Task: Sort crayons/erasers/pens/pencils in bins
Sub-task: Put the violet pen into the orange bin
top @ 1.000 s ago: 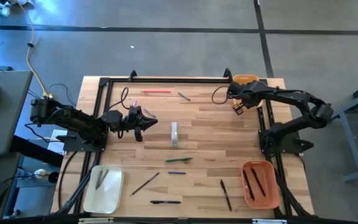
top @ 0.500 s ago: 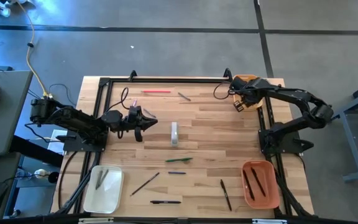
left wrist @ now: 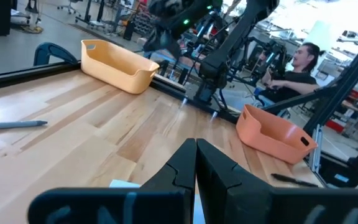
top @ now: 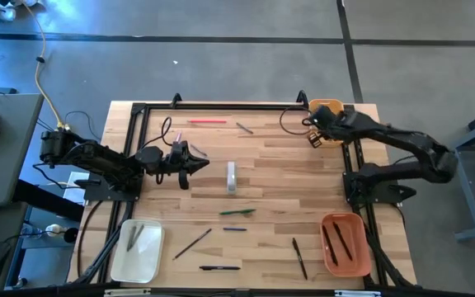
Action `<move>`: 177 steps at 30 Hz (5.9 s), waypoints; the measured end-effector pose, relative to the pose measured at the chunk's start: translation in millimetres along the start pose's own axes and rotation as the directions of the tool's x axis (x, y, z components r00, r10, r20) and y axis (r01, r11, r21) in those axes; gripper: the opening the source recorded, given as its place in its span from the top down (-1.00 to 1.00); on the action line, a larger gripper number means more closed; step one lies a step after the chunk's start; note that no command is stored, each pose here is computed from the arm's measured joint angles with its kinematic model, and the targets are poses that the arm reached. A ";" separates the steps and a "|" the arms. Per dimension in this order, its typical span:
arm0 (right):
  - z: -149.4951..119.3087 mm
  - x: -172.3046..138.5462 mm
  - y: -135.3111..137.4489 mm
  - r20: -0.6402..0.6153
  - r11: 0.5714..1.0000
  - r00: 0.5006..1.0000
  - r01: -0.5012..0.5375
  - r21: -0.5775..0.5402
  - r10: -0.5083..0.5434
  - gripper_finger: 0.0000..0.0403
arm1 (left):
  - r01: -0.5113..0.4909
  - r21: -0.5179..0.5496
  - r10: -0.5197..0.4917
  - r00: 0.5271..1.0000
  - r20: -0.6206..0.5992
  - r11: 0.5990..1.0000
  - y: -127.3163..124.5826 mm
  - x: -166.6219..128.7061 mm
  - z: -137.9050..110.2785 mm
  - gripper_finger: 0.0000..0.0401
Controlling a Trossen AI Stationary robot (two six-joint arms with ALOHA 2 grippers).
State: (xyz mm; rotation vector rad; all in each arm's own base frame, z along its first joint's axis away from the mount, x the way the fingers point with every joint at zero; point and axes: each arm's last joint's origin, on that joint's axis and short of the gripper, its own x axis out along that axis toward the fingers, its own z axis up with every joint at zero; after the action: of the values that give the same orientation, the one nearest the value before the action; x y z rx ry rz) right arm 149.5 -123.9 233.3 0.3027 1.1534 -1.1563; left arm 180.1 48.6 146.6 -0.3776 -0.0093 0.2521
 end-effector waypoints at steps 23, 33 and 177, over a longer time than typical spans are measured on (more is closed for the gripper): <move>-62.3 -40.4 74.3 0.721 0.642 0.193 -0.642 -0.420 0.665 1.00 | 0.012 0.009 -0.011 0.997 -0.076 1.000 0.1 -2.7 -3.3 1.00; -74.1 -48.1 111.6 0.692 0.605 0.098 -0.582 -0.543 0.715 1.00 | -0.148 0.041 0.154 0.963 -0.221 0.988 -0.5 0.6 6.4 1.00; 53.7 -141.7 232.9 0.682 0.538 0.082 -0.685 -0.491 0.727 0.10 | 0.183 0.176 -0.186 0.983 0.002 0.967 -23.3 8.1 49.4 0.94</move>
State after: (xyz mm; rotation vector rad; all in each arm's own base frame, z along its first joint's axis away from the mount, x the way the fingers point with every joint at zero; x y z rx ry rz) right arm 380.5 18.2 294.0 0.1696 0.0028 -0.2147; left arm 190.9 47.6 200.7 -0.1970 -0.0404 0.0713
